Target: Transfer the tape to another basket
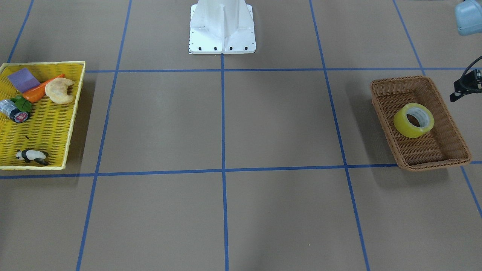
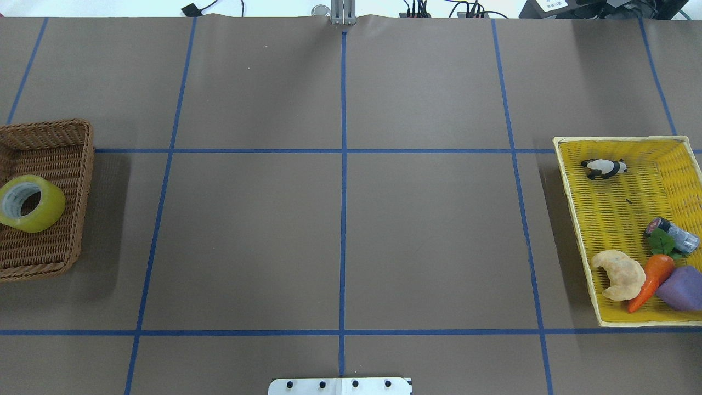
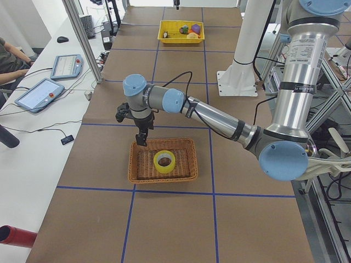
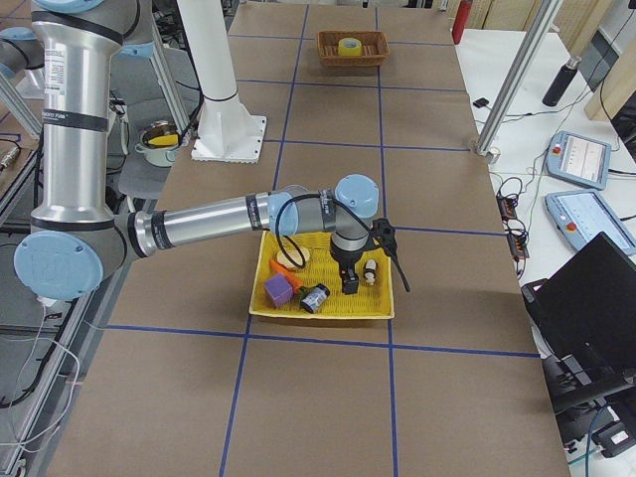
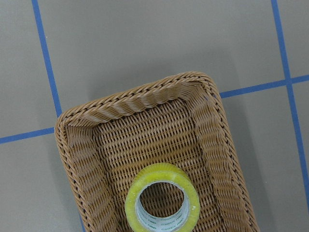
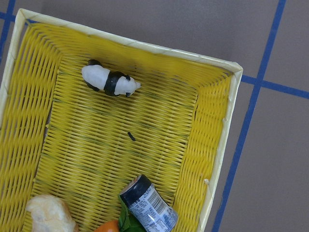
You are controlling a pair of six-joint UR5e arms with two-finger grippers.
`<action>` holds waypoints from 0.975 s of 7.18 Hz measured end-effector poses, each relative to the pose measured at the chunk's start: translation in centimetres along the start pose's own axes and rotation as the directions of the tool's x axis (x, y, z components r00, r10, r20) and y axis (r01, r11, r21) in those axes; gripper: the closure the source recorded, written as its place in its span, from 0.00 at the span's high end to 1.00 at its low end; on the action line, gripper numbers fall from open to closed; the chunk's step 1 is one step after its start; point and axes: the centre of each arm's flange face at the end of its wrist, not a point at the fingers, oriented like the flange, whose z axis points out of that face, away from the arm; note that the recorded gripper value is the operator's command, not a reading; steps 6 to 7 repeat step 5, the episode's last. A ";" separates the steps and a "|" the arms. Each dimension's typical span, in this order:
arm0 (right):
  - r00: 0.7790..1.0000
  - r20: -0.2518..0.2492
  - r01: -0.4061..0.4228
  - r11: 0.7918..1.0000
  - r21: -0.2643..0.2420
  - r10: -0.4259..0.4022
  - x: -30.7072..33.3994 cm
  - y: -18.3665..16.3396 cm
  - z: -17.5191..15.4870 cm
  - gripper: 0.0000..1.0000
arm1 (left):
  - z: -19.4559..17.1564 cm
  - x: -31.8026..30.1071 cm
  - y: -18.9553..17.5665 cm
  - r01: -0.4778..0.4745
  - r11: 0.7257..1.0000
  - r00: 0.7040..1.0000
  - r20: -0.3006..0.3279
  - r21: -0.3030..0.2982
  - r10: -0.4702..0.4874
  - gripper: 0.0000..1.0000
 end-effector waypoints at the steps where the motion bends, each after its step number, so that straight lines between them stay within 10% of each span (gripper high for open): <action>1: 1.000 0.000 0.004 1.000 0.007 -0.004 -0.3 -0.2 -0.3 1.00 | 0.0 0.0 0.0 -0.002 1.000 1.000 0.000 0.004 0.002 0.98; 7: 1.000 0.001 0.010 1.000 0.012 -0.010 -0.5 0.1 -0.6 1.00 | -0.1 0.1 -0.1 -0.005 1.000 1.000 -0.001 0.008 0.005 0.98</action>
